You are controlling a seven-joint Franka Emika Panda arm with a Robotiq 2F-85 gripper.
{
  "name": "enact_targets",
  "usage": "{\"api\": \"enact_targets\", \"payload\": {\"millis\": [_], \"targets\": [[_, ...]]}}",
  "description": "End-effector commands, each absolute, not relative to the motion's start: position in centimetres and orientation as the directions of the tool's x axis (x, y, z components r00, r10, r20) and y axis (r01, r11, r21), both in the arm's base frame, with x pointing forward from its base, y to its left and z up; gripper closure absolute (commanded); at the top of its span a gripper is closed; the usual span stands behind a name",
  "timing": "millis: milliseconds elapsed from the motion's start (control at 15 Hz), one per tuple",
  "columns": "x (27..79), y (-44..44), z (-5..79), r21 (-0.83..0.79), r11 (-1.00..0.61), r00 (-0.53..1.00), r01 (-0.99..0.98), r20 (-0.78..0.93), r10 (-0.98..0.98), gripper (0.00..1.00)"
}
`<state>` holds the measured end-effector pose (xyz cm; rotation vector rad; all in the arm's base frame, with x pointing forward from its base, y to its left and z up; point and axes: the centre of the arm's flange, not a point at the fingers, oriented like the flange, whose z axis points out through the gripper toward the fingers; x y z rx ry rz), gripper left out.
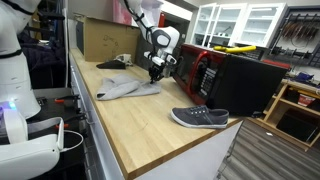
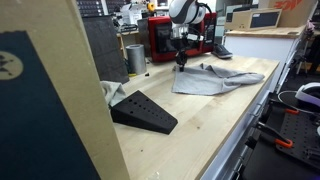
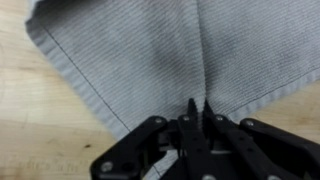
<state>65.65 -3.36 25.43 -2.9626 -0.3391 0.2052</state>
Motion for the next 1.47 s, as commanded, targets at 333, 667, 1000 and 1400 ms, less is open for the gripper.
{"api": "enact_targets", "payload": {"millis": [333,667,1000,1400], "targets": [[69.7,-2.0,29.3,-0.178,-0.957,0.973,0.230,0.018,0.230,0.68],[66.4,-4.4,32.3,-0.197,-0.964,0.984,0.176,0.028,0.174,0.32],[61.9,-6.5,32.9,-0.367,-0.930,0.997,0.022,-0.061,0.048,0.00],[57.5,-7.9,31.7,-0.411,-0.904,0.985,-0.117,-0.163,-0.053,0.00]]}}
